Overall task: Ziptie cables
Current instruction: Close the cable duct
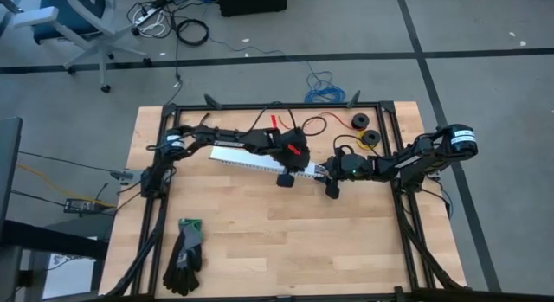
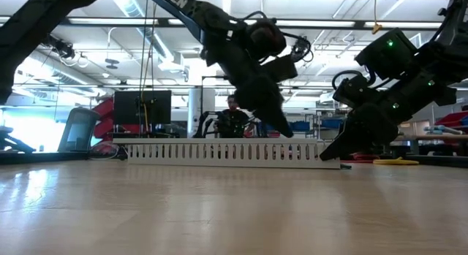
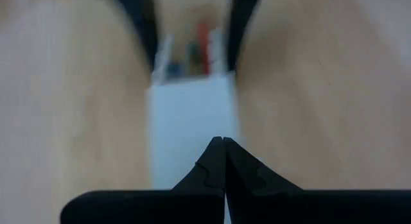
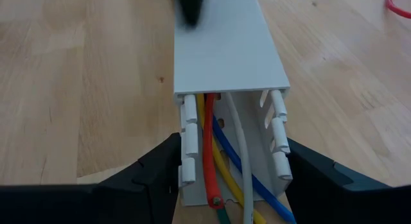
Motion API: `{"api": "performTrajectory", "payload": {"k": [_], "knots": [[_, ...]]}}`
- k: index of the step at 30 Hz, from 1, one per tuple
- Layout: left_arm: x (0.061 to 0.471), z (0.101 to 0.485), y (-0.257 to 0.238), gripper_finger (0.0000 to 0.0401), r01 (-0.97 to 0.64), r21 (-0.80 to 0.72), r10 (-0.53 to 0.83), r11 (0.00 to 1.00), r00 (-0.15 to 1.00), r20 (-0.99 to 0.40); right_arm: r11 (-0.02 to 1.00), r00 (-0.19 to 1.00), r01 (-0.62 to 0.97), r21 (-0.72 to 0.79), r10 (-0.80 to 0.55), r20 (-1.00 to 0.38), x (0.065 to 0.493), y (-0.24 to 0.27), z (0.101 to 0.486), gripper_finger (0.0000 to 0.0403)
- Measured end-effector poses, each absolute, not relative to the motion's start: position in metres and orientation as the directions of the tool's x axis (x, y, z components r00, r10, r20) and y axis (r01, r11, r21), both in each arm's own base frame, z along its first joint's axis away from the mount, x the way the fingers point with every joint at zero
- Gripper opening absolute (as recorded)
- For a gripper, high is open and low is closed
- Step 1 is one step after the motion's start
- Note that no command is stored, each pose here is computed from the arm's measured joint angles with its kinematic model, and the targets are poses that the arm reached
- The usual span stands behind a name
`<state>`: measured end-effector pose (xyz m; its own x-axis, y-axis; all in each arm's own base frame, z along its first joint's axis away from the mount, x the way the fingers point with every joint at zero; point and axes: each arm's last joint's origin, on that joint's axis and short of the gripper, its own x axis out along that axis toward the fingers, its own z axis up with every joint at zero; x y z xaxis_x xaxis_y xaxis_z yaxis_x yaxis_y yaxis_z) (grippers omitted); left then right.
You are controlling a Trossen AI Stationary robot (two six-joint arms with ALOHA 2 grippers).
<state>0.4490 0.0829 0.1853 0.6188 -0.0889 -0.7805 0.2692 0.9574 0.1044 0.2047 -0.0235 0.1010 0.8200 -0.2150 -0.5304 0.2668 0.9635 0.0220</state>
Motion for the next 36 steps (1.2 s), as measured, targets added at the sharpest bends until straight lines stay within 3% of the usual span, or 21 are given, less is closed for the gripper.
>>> {"api": "performTrajectory", "payload": {"k": [7,15,20,24,29,36], "knots": [[0.462,0.173,0.079,0.0000,0.281,0.122,-0.103,0.952,0.668,-0.737,0.960,0.821,0.276,0.035,-0.217,-0.528,0.205,-0.023,0.101,0.0224],[0.452,0.215,0.077,0.0000,0.238,0.201,-0.032,0.950,0.717,-0.697,0.960,0.820,0.277,0.037,-0.216,-0.531,0.205,-0.024,0.101,0.0224],[0.436,0.205,0.079,0.0000,0.215,0.192,0.040,0.958,0.561,-0.827,0.960,0.819,0.276,0.037,-0.215,-0.532,0.205,-0.024,0.101,0.0224],[0.428,0.200,0.078,0.0000,0.214,0.180,0.047,0.960,0.513,-0.857,0.961,0.819,0.276,0.037,-0.215,-0.532,0.205,-0.024,0.101,0.0224],[0.437,0.180,0.077,0.0000,0.260,0.116,-0.064,0.959,0.595,-0.801,0.961,0.822,0.273,0.036,-0.214,-0.529,0.205,-0.023,0.101,0.0224],[0.452,0.171,0.078,0.0000,0.246,0.136,-0.077,0.960,0.696,-0.714,0.961,0.822,0.275,0.038,-0.214,-0.528,0.205,-0.023,0.101,0.0224]]}}
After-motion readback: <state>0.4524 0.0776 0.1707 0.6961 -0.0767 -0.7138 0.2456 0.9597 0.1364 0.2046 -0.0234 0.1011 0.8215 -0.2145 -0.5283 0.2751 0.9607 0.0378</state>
